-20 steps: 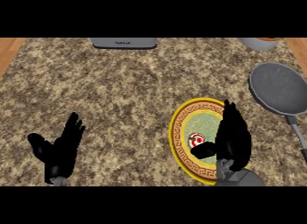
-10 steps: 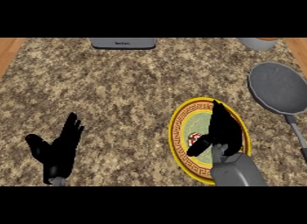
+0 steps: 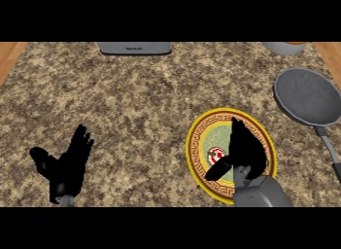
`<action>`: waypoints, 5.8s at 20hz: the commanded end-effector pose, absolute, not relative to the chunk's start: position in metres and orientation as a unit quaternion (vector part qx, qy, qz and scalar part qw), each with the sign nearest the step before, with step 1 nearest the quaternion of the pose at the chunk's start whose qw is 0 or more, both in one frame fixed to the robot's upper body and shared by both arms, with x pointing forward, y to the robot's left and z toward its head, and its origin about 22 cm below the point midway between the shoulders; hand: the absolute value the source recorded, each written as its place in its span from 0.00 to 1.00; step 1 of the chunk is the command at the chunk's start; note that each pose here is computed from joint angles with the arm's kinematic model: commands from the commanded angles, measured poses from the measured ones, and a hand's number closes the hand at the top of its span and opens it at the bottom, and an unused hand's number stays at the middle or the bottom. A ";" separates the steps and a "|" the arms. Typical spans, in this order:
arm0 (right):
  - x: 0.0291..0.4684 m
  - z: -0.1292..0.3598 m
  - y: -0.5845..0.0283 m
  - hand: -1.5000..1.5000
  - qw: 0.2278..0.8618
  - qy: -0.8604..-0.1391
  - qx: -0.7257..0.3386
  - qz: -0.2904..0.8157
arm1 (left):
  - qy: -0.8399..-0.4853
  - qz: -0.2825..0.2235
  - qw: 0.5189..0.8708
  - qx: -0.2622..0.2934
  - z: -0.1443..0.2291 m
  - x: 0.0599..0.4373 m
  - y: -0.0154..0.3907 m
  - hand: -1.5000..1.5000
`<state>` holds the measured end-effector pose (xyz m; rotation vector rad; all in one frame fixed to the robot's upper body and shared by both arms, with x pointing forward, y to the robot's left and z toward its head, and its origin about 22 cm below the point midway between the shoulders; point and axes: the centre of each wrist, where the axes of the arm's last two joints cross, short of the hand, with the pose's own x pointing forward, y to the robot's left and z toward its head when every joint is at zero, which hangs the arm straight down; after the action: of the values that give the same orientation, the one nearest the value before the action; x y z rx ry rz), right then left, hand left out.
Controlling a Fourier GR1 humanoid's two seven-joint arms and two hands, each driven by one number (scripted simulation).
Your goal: Pick the cupcake from the plate and place it in the pan
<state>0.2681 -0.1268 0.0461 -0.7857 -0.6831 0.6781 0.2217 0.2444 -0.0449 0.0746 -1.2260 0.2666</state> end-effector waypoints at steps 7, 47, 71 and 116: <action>0.263 0.028 -0.135 0.00 0.816 -0.280 -0.412 0.295 | -0.584 0.123 0.802 0.034 -0.051 0.218 0.248 0.50; 0.241 0.107 -0.143 1.00 0.492 -0.636 -0.487 0.341 | -0.575 0.129 0.807 0.036 -0.055 0.214 0.245 0.50; 0.381 0.085 -0.326 1.00 0.533 -0.595 -0.558 0.224 | -0.576 0.116 0.809 0.020 -0.044 0.222 0.223 0.50; 0.303 0.049 -0.518 0.00 0.623 -0.772 -0.128 -0.024 | -0.577 0.111 0.809 0.019 -0.042 0.230 0.230 0.50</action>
<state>0.3216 -0.5035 0.0535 -0.3882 -1.7355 -0.0532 0.2294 0.2378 -0.0408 0.0443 -1.2432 0.2332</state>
